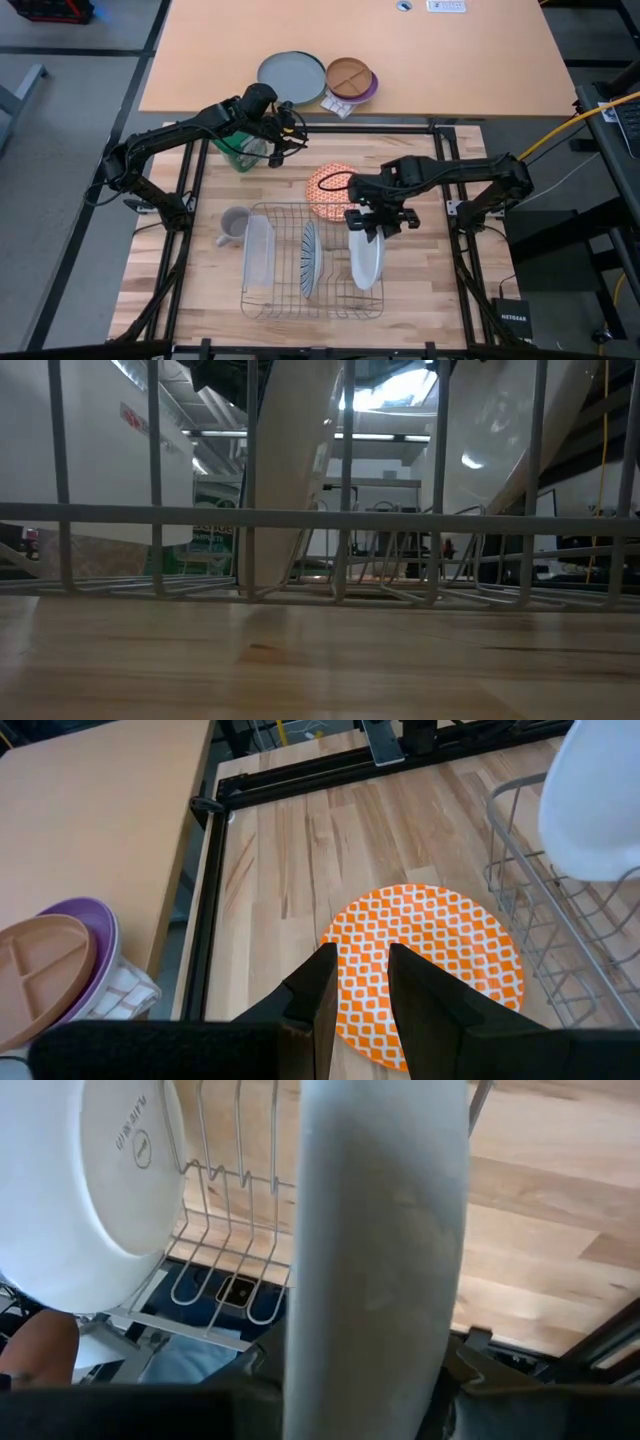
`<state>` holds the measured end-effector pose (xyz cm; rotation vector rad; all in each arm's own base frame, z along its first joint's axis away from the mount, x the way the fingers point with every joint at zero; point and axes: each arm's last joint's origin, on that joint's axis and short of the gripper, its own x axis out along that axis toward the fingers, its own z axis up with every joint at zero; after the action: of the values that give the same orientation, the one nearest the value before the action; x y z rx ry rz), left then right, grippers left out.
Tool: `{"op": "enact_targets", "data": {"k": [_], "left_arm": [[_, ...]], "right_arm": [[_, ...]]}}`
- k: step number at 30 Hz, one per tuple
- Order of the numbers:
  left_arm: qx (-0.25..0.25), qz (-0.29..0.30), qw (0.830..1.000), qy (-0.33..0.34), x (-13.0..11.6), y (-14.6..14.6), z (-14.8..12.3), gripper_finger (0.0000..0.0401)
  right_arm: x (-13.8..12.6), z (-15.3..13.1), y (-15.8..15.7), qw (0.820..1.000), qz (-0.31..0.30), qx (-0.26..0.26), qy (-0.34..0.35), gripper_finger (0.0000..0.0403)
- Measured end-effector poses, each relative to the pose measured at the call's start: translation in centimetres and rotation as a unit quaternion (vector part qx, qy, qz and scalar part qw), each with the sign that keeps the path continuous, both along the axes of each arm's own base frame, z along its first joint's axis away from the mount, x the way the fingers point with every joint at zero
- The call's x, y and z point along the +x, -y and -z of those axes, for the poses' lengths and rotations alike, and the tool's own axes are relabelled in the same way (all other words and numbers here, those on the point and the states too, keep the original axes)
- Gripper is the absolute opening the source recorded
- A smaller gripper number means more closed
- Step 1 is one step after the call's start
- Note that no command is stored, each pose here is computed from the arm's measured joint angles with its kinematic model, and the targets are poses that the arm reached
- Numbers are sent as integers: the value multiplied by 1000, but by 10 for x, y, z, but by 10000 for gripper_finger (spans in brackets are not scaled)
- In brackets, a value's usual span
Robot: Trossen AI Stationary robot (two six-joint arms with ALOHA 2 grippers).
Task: Sort dishes
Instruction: Put the white plate in the dish rack
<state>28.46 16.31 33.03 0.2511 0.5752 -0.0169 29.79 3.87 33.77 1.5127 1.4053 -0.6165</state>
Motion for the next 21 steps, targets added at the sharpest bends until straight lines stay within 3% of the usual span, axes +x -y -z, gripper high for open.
{"op": "enact_targets", "data": {"k": [15, 21], "left_arm": [[12, 15, 1000, -15, -1, 2, 2, 81], [20, 69, 997, -1, 5, 13, 1, 81]], "right_arm": [[3, 8, 0, 1000, 14, -1, 0, 118], [3, 8, -1, 1000, 7, 19, -2, 118]]}}
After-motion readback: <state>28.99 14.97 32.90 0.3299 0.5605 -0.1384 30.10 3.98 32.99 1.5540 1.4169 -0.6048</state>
